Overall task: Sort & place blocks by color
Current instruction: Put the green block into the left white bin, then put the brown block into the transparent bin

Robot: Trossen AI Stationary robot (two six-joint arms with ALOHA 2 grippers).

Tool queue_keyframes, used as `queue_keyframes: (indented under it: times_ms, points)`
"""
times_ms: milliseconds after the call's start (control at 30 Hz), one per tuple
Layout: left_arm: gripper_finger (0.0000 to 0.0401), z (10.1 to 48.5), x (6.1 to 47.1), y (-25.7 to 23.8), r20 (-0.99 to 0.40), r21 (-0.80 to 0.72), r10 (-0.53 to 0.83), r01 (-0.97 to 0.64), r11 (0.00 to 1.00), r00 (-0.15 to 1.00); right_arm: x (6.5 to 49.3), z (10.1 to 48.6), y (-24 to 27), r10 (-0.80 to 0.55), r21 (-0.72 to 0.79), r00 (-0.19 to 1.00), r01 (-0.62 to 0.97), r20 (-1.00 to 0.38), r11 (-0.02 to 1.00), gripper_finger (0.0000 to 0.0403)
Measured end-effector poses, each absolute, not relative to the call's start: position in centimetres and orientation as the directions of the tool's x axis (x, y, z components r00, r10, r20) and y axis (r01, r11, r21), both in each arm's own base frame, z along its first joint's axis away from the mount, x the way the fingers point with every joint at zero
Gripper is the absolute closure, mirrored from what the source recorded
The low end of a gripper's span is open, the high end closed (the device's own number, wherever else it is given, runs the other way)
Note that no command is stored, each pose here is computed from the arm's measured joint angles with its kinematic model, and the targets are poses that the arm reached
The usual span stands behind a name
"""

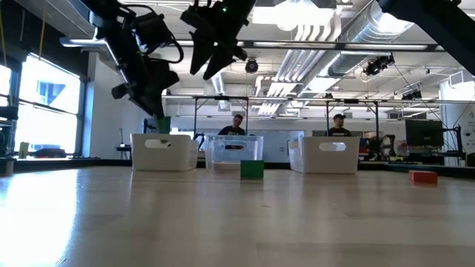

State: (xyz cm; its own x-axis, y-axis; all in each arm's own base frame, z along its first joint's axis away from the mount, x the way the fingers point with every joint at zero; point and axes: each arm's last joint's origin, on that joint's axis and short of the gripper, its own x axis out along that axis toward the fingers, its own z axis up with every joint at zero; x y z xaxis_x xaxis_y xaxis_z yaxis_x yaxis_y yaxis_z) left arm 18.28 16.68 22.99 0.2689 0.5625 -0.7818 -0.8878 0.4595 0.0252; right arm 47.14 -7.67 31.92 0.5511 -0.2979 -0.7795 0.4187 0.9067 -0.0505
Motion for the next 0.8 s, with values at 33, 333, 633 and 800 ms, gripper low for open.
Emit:
queue_keyframes:
  times_ms: [33,333,633,800]
  points:
    - [0.0345,22.9,18.2,16.8,-0.784,0.031,0.561,-0.886,0.464,0.266,47.2,31.9,-7.4,-0.288,-0.036,0.555,0.419,-0.781,0.907,0.0202]
    - [0.0264,23.0,17.7,17.4,-0.805,0.016,0.497,-0.824,0.566,0.326,47.4,31.9,-5.2,-0.258,0.019,0.565,0.438,-0.784,0.899,0.0201]
    - [0.0228,27.5,17.6,17.6,-0.836,0.077,0.449,-0.743,0.665,0.315,47.6,31.9,-3.0,-0.279,0.047,0.563,0.495,-0.778,0.868,0.0201]
    - [0.0227,29.9,17.1,16.5,-0.874,0.073,0.375,-0.680,0.730,0.310,47.6,31.8,-1.6,-0.267,0.068,0.563,0.502,-0.782,0.862,0.0201]
